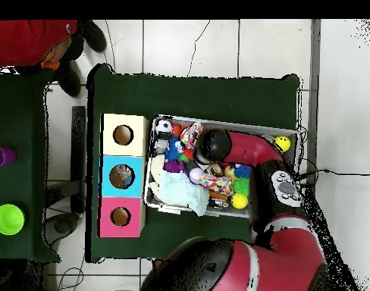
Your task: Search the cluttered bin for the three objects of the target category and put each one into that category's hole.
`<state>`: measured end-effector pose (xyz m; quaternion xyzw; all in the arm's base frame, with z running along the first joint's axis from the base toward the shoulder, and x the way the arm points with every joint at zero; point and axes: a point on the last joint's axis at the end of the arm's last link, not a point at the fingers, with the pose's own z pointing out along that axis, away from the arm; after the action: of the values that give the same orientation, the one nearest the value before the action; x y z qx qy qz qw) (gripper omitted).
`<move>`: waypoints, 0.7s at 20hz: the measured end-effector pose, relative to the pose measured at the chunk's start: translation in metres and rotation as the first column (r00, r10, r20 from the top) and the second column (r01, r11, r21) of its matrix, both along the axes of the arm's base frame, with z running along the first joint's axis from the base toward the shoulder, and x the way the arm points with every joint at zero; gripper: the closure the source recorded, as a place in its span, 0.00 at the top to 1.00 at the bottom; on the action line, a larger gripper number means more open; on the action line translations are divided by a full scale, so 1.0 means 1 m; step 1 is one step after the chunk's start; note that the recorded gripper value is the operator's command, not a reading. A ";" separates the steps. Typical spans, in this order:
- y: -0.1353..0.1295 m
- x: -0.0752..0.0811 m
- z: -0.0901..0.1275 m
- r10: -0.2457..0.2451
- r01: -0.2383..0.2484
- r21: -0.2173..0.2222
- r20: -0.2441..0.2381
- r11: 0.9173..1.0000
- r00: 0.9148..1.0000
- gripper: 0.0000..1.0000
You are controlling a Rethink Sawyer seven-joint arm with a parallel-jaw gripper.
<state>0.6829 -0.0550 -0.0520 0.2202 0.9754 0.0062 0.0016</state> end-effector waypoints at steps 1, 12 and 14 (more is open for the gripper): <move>0.009 0.002 -0.001 -0.010 0.010 0.006 0.001 1.000 1.000 1.00; 0.079 0.006 0.002 -0.183 0.183 -0.016 -0.014 0.983 0.983 1.00; 0.080 0.007 0.001 -0.210 0.210 -0.022 -0.015 0.978 0.978 1.00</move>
<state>0.6899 0.0246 -0.0505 0.3219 0.9467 -0.0057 -0.0039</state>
